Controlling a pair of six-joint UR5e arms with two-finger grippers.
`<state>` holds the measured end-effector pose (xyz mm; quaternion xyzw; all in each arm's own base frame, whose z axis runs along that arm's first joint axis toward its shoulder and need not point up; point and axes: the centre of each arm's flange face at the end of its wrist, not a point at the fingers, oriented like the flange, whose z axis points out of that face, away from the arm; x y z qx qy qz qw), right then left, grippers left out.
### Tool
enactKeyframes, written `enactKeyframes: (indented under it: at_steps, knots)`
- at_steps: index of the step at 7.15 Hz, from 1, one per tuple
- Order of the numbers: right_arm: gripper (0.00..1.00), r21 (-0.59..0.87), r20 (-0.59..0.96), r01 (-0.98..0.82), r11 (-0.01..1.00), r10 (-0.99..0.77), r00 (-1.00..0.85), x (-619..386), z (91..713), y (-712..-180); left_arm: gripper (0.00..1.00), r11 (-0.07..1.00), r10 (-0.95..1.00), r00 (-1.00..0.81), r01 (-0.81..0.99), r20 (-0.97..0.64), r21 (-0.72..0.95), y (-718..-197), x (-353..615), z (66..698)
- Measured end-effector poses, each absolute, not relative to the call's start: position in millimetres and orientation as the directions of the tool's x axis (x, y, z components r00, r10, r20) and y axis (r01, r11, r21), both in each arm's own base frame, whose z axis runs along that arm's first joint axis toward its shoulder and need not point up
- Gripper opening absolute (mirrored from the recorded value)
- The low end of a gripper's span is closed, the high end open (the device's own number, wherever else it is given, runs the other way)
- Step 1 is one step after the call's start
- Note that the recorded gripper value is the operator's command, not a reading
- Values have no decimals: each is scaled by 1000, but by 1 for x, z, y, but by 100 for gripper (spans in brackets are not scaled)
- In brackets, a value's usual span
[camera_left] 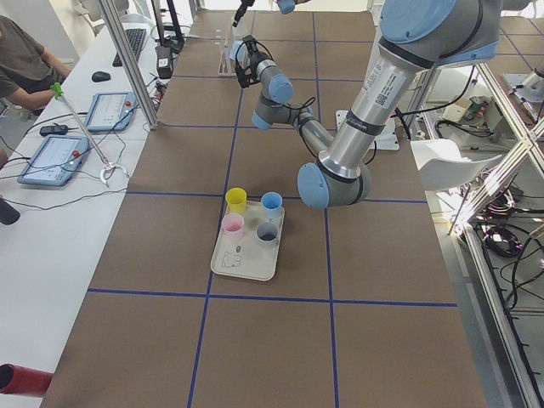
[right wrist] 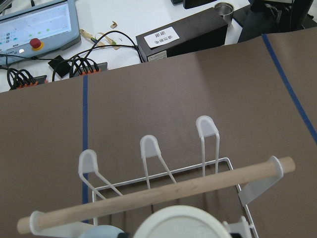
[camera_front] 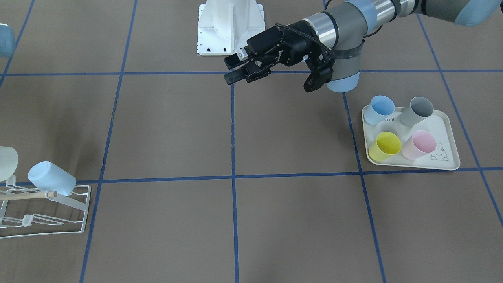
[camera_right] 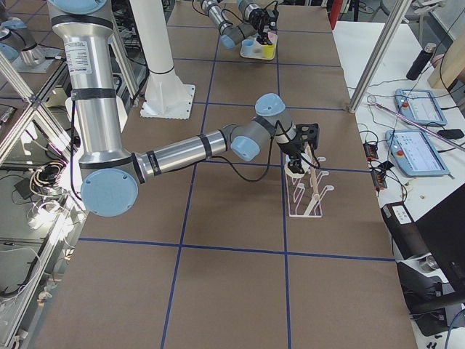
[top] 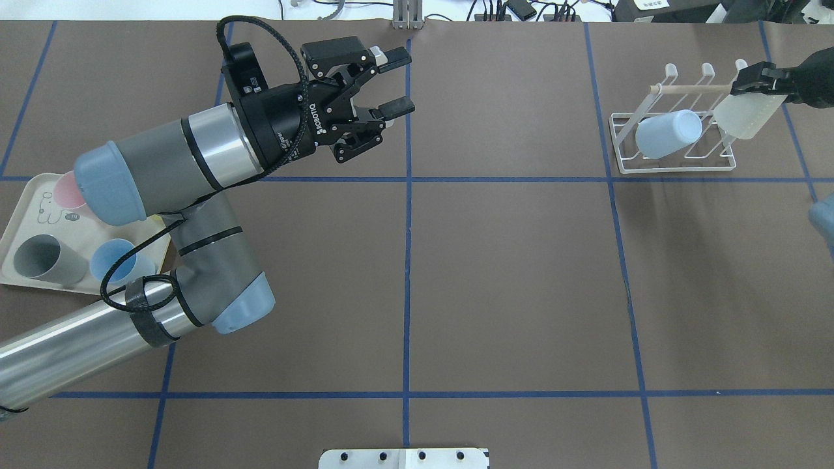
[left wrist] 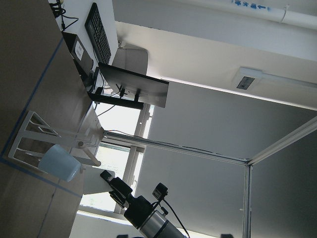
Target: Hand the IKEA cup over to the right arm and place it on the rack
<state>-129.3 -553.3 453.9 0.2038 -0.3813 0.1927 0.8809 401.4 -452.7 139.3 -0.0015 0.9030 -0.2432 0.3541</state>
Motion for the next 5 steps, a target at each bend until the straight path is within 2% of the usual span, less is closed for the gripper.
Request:
enactKeyframes:
  at_steps: [5]
  knots:
    - [0, 204, 744, -491, 847, 192, 640, -134, 465, -558, 69, 882, -174, -750, 169, -638, -439, -452, 401, 138]
